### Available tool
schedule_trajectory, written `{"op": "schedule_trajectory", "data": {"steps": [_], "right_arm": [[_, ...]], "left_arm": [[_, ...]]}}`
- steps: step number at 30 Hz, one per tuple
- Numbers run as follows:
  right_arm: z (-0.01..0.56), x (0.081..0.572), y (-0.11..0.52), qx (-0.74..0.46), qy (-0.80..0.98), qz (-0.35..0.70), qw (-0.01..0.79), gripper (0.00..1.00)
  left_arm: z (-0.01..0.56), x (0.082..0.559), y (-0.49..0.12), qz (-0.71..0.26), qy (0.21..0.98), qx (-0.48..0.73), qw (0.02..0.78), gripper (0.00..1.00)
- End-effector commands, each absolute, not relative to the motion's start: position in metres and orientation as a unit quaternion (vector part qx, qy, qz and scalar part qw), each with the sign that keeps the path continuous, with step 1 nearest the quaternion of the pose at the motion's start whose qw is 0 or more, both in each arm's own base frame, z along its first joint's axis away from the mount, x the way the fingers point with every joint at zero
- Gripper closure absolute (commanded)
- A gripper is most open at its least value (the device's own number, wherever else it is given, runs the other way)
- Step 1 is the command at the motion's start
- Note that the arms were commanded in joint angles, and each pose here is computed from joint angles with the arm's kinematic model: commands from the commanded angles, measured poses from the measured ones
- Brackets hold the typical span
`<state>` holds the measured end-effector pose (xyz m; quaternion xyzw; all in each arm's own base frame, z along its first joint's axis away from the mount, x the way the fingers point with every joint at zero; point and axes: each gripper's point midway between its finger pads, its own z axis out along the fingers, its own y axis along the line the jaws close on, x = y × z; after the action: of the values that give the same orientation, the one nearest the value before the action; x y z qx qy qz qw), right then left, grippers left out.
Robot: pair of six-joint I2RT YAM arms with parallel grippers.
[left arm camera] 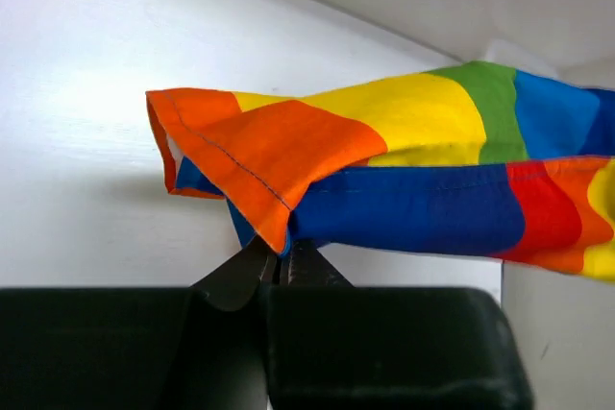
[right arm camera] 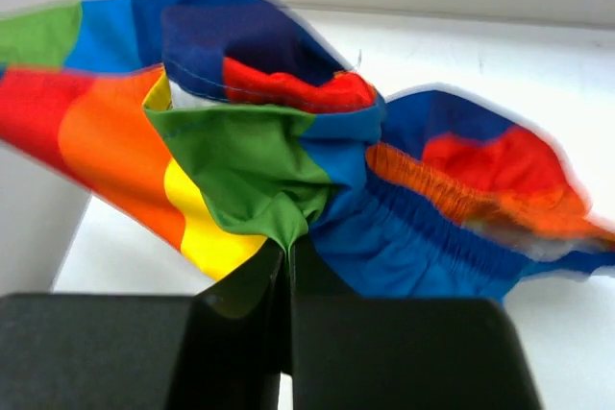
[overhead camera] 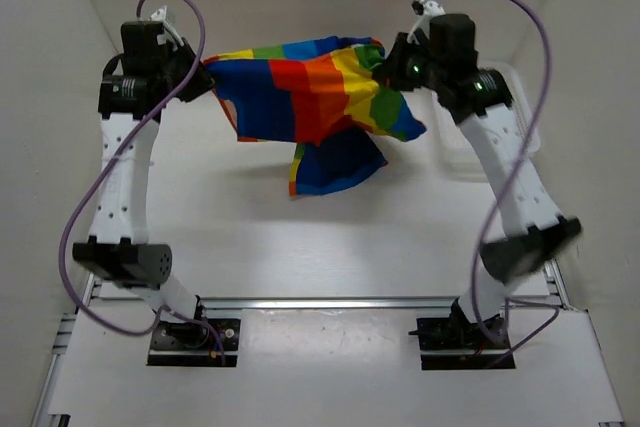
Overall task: Fold and stack the shorts
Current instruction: Flatten the shorts out
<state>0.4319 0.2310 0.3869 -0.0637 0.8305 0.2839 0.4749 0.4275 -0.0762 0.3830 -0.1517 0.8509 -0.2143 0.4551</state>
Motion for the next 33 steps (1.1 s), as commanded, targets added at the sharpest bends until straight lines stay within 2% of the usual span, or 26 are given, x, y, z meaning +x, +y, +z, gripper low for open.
{"op": "schedule_trajectory", "data": {"steps": [1,3,4,5,6,7,8,9,10,12,13,14,15,16,17,18,20,22,23,24,25,26,27,29,30,33], "right_arm": [[0.416,0.377,0.197,-0.080,0.794,0.239,0.554,1.00],[0.378,0.339,0.185,-0.083,0.795,0.226,0.556,1.00],[0.358,0.327,0.179,-0.084,0.800,0.214,0.554,0.84],[0.298,0.314,0.166,-0.075,0.833,0.168,0.521,0.66],[0.293,0.293,0.150,-0.048,0.832,0.162,0.529,0.49],[0.272,0.281,0.139,-0.032,0.843,0.146,0.517,0.20],[0.252,0.269,0.129,-0.015,0.854,0.133,0.503,0.12],[0.220,0.244,0.110,0.019,0.873,0.117,0.473,0.06],[0.210,0.235,0.093,0.049,0.878,0.093,0.468,0.05],[0.194,0.210,0.074,0.087,0.882,0.083,0.456,0.03],[0.197,0.205,0.069,0.104,0.878,0.085,0.460,0.03],[0.201,0.204,0.066,0.114,0.871,0.088,0.471,0.15],[0.205,0.203,0.066,0.115,0.867,0.093,0.476,0.23],[0.207,0.201,0.066,0.134,0.866,0.102,0.472,0.37],[0.210,0.201,0.064,0.147,0.863,0.103,0.473,0.70],[0.207,0.202,0.066,0.154,0.872,0.095,0.455,0.83],[0.195,0.207,0.074,0.163,0.891,0.084,0.415,0.99],[0.186,0.205,0.085,0.166,0.908,0.088,0.373,1.00],[0.173,0.202,0.096,0.163,0.925,0.092,0.331,0.96],[0.166,0.198,0.102,0.163,0.933,0.097,0.306,0.89],[0.157,0.194,0.108,0.168,0.941,0.100,0.276,0.79],[0.152,0.187,0.111,0.174,0.945,0.106,0.257,0.53],[0.148,0.184,0.114,0.183,0.946,0.115,0.243,0.42],[0.138,0.168,0.121,0.212,0.945,0.141,0.207,0.25],[0.135,0.163,0.122,0.221,0.943,0.149,0.200,0.20],[0.122,0.140,0.120,0.269,0.934,0.164,0.168,0.18]], "left_arm": [[0.371,0.377,-0.076,-0.218,0.861,-0.150,0.434,0.90],[0.336,0.347,-0.075,-0.216,0.871,-0.159,0.411,0.87],[0.320,0.337,-0.074,-0.213,0.877,-0.162,0.400,0.81],[0.304,0.325,-0.075,-0.214,0.882,-0.163,0.386,0.76],[0.285,0.313,-0.077,-0.211,0.891,-0.162,0.367,0.67],[0.254,0.294,-0.076,-0.205,0.902,-0.168,0.341,0.40],[0.240,0.286,-0.076,-0.201,0.907,-0.171,0.328,0.26],[0.229,0.278,-0.077,-0.202,0.912,-0.171,0.315,0.19],[0.213,0.267,-0.076,-0.198,0.917,-0.174,0.300,0.11],[0.205,0.262,-0.076,-0.196,0.920,-0.176,0.292,0.11],[0.208,0.261,-0.076,-0.198,0.918,-0.175,0.296,0.14],[0.204,0.259,-0.076,-0.196,0.919,-0.176,0.292,0.22],[0.202,0.260,-0.076,-0.195,0.921,-0.176,0.287,0.45],[0.199,0.264,-0.076,-0.193,0.923,-0.178,0.280,0.58],[0.202,0.268,-0.076,-0.194,0.923,-0.178,0.281,0.70],[0.201,0.270,-0.079,-0.194,0.925,-0.173,0.277,0.87],[0.193,0.275,-0.082,-0.188,0.931,-0.171,0.262,0.90],[0.184,0.274,-0.086,-0.187,0.935,-0.173,0.246,0.87],[0.171,0.270,-0.090,-0.182,0.942,-0.170,0.224,0.80],[0.163,0.267,-0.093,-0.180,0.946,-0.166,0.212,0.68],[0.154,0.264,-0.092,-0.176,0.950,-0.168,0.198,0.43],[0.134,0.255,-0.094,-0.168,0.956,-0.177,0.164,0.35],[0.124,0.250,-0.097,-0.164,0.959,-0.180,0.146,0.27],[0.107,0.237,-0.108,-0.168,0.963,-0.179,0.111,0.21],[0.094,0.230,-0.112,-0.164,0.964,-0.189,0.091,0.19],[0.077,0.214,-0.121,-0.153,0.966,-0.198,0.060,0.12]]}}
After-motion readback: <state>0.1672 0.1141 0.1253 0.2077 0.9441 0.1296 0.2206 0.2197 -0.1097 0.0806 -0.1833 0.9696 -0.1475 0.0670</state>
